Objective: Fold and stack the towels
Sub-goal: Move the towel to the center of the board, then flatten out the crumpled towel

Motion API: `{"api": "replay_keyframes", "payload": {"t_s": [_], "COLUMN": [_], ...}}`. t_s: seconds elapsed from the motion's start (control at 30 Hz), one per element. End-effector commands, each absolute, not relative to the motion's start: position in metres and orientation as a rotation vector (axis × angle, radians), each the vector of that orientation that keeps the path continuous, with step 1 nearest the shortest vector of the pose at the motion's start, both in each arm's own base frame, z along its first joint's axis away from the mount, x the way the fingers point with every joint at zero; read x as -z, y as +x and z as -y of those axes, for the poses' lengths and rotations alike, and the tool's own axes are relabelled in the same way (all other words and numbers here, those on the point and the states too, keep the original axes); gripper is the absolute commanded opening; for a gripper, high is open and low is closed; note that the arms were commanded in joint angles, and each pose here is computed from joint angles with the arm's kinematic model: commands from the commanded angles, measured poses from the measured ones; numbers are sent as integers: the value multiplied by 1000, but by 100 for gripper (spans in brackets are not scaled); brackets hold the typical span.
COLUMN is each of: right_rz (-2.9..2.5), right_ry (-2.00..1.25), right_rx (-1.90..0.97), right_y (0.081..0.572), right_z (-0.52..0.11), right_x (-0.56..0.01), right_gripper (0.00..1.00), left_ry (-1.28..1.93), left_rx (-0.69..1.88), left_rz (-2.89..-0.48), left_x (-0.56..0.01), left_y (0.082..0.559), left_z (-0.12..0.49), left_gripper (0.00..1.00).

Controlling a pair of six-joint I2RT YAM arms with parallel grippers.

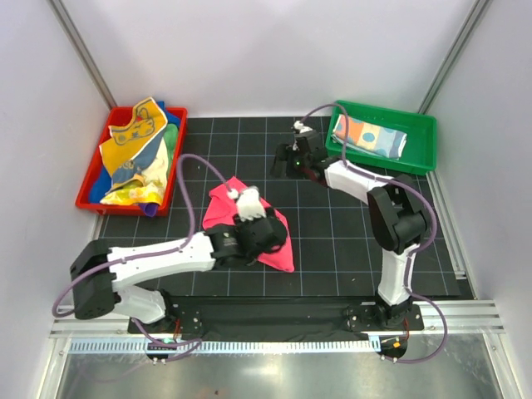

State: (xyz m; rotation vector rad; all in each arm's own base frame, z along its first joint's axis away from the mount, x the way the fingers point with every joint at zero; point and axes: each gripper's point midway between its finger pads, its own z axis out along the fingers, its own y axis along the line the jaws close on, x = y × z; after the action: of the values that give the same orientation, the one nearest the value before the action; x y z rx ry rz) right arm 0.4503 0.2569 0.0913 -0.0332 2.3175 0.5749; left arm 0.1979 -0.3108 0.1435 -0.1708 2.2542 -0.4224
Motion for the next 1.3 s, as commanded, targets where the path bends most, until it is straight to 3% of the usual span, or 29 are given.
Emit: {"api": "replay_keyframes", "payload": {"t_s": [0.0, 0.13, 0.33, 0.6, 0.9, 1.0, 1.13, 1.27], "right_rz": [-2257, -2246, -2226, -2227, -2203, -2194, -2183, -2183], "right_ry": [-144, -208, -314, -345, -340, -326, -298, -265], "right_rx": [-602, -604, -609, -537, -429, -398, -345, -322], "right_y": [454, 445, 422, 424, 437, 442, 449, 455], "right_z": [-289, -319, -364, -398, -410, -408, -399, -386], "right_x": [-111, -112, -112, -84, -71, -70, -71, -73], "right_gripper": [85, 77, 56, 55, 54, 44, 22, 12], "left_ry": [-388, -529, -660, -791, -784, -761, -736, -714], "left_rx": [234, 145, -14, -126, -79, -69, -41, -26], "left_rz": [-2170, -2157, -2144, -2169, -2203, -2225, -2243, -2256], "left_x": [-158, -150, -136, -112, -97, -92, -88, -87], "left_y": [226, 251, 288, 317, 340, 346, 353, 359], "left_z": [239, 194, 149, 113, 117, 124, 133, 138], "left_gripper": [62, 62, 53, 50, 49, 49, 50, 50]}}
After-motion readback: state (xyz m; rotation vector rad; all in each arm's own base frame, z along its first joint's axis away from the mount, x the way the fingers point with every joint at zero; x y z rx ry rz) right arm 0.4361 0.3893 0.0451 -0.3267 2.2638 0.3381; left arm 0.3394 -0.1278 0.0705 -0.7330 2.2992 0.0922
